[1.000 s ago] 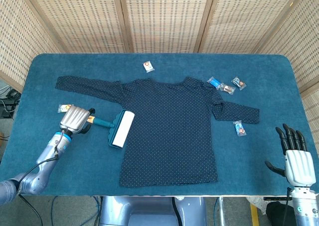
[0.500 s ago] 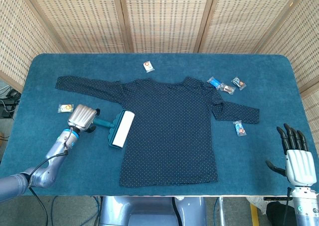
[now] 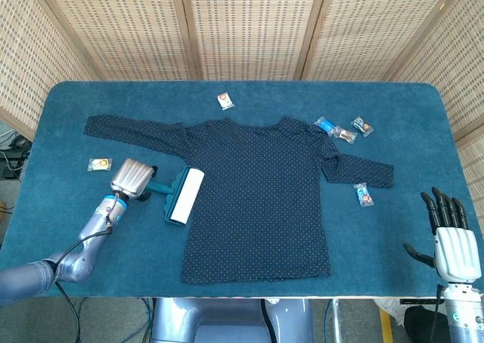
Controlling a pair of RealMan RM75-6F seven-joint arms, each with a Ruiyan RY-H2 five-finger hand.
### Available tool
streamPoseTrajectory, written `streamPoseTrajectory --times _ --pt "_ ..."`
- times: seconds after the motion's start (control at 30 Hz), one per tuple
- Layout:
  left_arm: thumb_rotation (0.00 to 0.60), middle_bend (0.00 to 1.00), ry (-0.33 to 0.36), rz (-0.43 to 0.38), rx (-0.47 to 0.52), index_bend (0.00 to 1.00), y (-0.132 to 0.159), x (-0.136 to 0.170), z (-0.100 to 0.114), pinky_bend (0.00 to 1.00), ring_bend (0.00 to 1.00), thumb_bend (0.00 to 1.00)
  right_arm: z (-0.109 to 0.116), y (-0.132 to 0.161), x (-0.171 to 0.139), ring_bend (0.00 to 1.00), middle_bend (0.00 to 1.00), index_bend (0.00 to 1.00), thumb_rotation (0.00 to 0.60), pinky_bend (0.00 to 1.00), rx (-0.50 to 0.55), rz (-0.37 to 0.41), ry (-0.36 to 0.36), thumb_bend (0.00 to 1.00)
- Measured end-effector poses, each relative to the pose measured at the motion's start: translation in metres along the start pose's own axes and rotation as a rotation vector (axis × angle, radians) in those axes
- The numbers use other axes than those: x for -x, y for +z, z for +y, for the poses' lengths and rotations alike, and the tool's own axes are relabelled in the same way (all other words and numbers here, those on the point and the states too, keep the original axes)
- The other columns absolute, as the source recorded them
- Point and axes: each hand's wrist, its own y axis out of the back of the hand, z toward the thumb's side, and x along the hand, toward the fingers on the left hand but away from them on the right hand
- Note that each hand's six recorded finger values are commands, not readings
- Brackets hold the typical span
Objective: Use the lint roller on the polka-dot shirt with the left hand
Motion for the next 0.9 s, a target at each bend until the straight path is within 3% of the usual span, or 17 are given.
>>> streamPoseTrajectory --times 0.9 --pt "0.600 0.82 -0.054 -0.006 -0.082 0.47 0.018 -0.020 -0.019 0.72 0.73 0.30 0.004 -0.004 0.001 0.00 0.00 0.01 0.600 0.00 0.008 -0.008 -0.016 0.12"
